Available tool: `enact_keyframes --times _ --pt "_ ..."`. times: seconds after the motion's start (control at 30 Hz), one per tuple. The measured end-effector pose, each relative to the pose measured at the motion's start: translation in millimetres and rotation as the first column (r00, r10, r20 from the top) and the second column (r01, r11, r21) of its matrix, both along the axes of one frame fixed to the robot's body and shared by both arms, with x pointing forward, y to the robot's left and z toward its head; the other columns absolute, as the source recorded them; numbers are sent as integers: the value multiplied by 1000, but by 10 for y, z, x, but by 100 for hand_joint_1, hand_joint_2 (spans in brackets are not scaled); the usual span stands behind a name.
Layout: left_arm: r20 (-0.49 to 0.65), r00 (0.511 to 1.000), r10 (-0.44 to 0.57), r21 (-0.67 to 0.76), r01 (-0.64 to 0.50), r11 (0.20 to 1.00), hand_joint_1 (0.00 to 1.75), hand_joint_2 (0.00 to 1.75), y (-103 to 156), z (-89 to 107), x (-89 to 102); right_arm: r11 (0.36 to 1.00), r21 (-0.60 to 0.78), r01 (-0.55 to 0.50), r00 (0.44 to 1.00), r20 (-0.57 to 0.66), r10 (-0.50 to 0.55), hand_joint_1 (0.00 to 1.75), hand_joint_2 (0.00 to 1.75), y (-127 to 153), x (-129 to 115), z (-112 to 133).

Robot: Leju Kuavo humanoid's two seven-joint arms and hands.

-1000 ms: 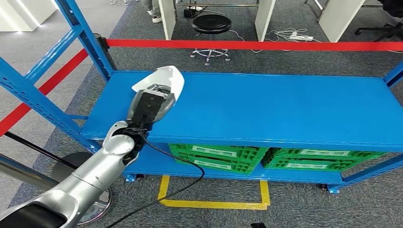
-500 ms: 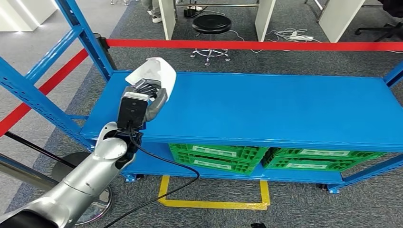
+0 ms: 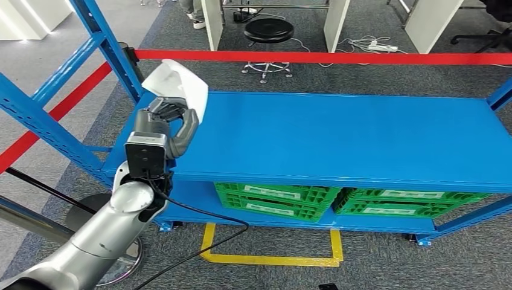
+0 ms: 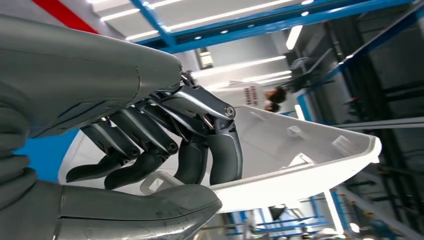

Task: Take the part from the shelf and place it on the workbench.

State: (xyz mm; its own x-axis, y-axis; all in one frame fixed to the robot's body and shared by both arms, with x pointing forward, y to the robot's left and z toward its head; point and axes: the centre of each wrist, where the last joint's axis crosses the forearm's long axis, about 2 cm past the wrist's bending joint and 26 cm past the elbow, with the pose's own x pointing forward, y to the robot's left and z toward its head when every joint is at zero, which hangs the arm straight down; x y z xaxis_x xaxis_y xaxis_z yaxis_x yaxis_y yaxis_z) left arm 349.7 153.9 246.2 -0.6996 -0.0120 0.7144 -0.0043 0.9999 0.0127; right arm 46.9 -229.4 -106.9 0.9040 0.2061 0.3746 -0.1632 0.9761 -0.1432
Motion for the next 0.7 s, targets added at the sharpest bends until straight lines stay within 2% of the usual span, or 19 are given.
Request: enact_keyframes --times 0.37,0.57,0.7 --pt "67 998 3 23 -5 1000 175 175 23 54 -76 1000 1 -2 1000 0 2 0 175 0 0 0" --pt "69 998 3 24 -5 1000 175 175 28 56 -80 1000 1 -2 1000 0 2 0 175 1 0 0" --pt "15 999 -51 -11 51 999 175 175 20 30 -97 1000 -1 -1 1000 0 1 0 175 0 0 0"
